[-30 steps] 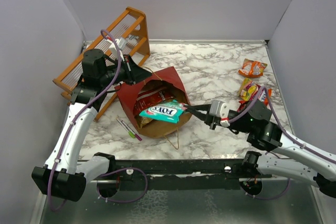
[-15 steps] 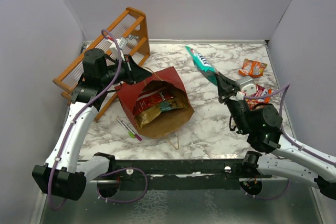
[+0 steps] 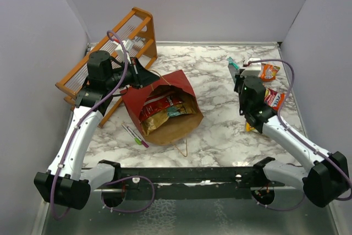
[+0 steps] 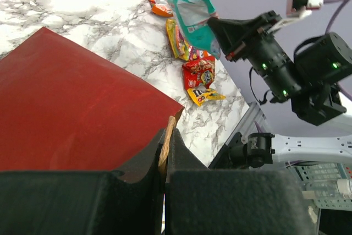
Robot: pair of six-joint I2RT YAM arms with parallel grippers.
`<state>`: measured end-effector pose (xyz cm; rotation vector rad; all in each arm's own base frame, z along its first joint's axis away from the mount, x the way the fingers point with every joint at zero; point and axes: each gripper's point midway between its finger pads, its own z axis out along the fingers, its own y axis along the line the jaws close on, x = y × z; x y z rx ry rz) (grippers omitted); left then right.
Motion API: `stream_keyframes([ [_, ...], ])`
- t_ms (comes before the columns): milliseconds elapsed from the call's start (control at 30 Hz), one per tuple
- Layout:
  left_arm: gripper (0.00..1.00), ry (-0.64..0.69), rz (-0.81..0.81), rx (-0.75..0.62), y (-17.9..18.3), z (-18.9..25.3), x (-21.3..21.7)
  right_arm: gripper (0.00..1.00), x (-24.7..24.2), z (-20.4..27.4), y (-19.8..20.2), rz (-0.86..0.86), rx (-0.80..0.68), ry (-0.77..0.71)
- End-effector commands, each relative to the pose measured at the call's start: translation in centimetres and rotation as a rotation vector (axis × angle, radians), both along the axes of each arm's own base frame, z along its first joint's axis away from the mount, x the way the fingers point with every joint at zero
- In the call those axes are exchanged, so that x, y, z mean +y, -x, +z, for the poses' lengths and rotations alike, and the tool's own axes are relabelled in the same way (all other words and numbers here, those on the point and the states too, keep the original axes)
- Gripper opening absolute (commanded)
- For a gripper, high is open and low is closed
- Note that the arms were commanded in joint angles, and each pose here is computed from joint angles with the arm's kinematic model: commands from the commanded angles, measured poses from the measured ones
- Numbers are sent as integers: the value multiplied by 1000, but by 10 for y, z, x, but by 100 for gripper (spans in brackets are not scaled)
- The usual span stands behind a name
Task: Take the snacks out of the paper bag
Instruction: Place the snack at the center of the board.
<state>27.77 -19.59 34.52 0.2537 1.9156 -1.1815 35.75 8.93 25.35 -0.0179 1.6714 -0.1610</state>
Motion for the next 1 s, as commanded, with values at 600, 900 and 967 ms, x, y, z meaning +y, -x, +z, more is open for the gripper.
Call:
stream_keyframes([
  [600, 0, -6, -3, -51, 7, 10, 4, 1, -80, -16, -101, 70, 118, -788],
  [900, 0, -6, -20, -57, 8, 13, 2, 1, -179, -4, -78, -326, 86, -398],
  [967, 0, -8, -18, -64, 8, 14, 2, 1, -201, -6, -73, -413, 96, -280],
])
